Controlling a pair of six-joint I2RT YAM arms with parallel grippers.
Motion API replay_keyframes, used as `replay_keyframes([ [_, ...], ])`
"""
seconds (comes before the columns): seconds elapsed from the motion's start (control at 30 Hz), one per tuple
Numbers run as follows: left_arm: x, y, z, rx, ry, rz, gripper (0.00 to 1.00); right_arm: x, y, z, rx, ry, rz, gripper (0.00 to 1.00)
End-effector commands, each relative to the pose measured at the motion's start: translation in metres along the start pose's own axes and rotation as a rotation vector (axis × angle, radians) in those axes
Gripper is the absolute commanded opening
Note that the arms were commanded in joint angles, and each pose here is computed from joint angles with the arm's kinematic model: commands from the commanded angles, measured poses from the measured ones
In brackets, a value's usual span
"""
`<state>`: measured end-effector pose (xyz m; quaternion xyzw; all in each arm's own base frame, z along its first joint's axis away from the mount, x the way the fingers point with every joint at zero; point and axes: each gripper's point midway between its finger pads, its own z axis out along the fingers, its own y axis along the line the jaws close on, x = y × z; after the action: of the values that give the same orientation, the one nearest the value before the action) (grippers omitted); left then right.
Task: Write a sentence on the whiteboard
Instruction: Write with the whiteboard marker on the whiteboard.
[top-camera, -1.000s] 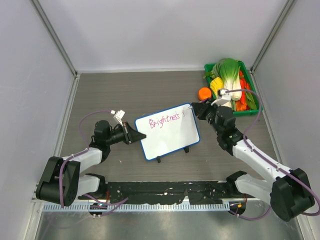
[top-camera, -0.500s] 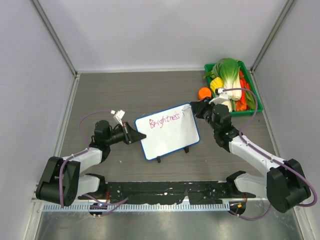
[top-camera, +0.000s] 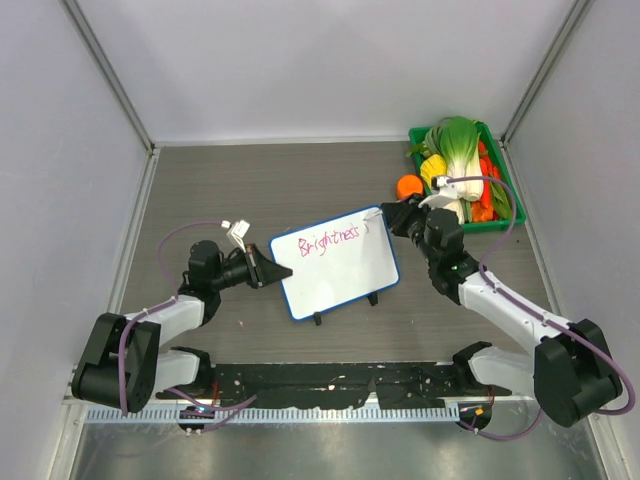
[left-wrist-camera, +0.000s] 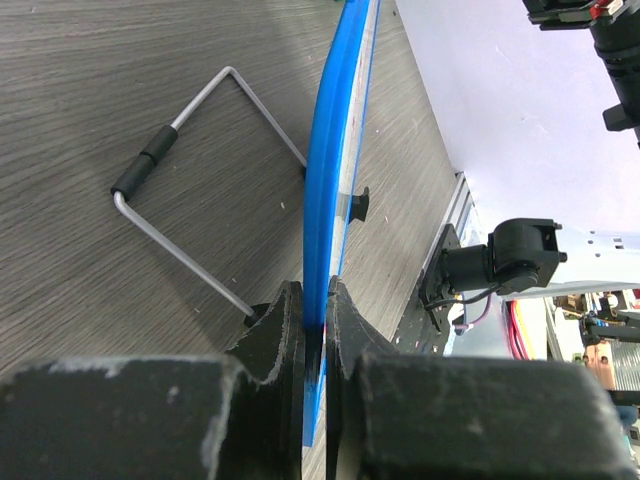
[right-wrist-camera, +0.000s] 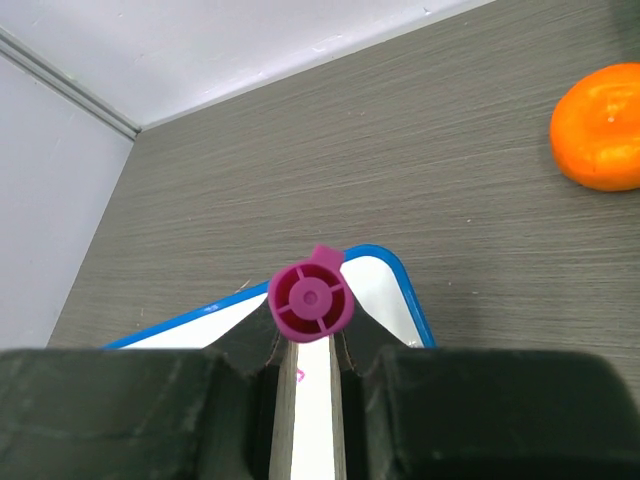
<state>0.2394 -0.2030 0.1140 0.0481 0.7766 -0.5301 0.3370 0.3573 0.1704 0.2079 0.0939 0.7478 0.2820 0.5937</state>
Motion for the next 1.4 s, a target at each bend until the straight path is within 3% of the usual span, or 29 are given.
replay_keyframes([
  [0.0,0.005,0.024,-0.001,-0.101,-0.007,0.023,0.0,-0.028,0.013,-0.009,-0.028,-0.07,0.027,0.01],
  [0.23,0.004,0.024,-0.001,-0.103,-0.009,0.023,0.0,-0.039,0.016,-0.014,-0.022,-0.089,0.02,0.01],
  [1.37,0.005,0.024,-0.001,-0.101,-0.007,0.023,0.0,0.003,-0.021,-0.01,0.068,0.005,-0.004,0.01],
])
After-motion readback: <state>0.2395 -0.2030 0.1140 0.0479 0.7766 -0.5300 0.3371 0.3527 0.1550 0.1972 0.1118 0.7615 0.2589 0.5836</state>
